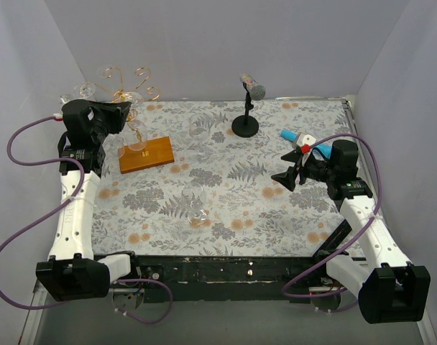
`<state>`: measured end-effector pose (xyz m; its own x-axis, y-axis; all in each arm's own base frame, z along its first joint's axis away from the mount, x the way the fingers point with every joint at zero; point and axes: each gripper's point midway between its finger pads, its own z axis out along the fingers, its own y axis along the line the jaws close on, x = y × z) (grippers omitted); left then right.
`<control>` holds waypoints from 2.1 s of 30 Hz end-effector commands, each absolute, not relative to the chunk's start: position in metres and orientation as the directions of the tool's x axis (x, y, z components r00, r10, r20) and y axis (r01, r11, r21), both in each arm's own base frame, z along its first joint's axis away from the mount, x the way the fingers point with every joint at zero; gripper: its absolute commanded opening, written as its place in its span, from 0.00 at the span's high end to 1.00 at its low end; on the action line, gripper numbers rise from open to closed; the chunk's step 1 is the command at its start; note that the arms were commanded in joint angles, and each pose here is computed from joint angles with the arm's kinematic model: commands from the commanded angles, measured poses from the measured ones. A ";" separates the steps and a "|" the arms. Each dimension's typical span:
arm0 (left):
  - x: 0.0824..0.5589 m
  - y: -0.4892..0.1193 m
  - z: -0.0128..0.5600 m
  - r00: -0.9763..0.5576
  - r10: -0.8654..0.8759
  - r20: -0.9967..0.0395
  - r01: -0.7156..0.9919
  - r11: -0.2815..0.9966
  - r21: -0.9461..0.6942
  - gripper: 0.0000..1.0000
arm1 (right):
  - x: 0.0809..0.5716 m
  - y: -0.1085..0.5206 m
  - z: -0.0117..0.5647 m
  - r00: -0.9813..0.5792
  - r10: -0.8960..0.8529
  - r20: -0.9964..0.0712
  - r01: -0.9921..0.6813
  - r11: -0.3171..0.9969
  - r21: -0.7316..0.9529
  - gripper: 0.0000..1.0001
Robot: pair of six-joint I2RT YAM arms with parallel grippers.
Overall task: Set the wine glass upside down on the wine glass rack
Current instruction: Turn the wine glass upside down at the wine rack.
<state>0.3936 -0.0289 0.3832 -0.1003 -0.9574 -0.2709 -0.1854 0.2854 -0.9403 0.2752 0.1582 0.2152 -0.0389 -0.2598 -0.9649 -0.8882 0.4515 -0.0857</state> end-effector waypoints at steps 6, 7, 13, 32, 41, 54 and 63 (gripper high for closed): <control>0.366 -0.017 0.448 0.011 -0.951 -0.308 -0.026 0.307 -0.951 1.00 | 0.277 0.158 0.235 0.023 -0.253 -0.967 -0.885 0.445 -0.137 0.19; 0.365 -0.017 0.449 0.012 -0.954 -0.301 -0.023 0.300 -0.954 1.00 | 0.277 0.158 0.236 0.026 -0.254 -0.967 -0.885 0.445 -0.140 0.19; 0.358 -0.019 0.447 0.008 -0.963 -0.270 -0.013 0.270 -0.963 1.00 | 0.277 0.158 0.235 0.022 -0.253 -0.967 -0.886 0.444 -0.136 0.19; 0.340 -0.033 0.433 -0.064 -0.974 -0.218 -0.012 0.219 -0.976 1.00 | 0.277 0.158 0.235 0.024 -0.255 -0.967 -0.884 0.445 -0.139 0.19; 0.336 -0.044 0.427 -0.129 -0.972 -0.194 -0.006 0.196 -0.980 1.00 | 0.277 0.158 0.236 0.030 -0.254 -0.967 -0.884 0.444 -0.145 0.19; 0.352 -0.049 0.413 -0.174 -0.966 -0.189 -0.027 0.197 -0.980 1.00 | 0.276 0.158 0.238 0.037 -0.255 -0.966 -0.883 0.445 -0.151 0.19; 0.359 -0.048 0.403 -0.177 -0.965 -0.191 -0.049 0.203 -0.978 0.81 | 0.276 0.157 0.238 0.039 -0.259 -0.965 -0.881 0.447 -0.155 0.19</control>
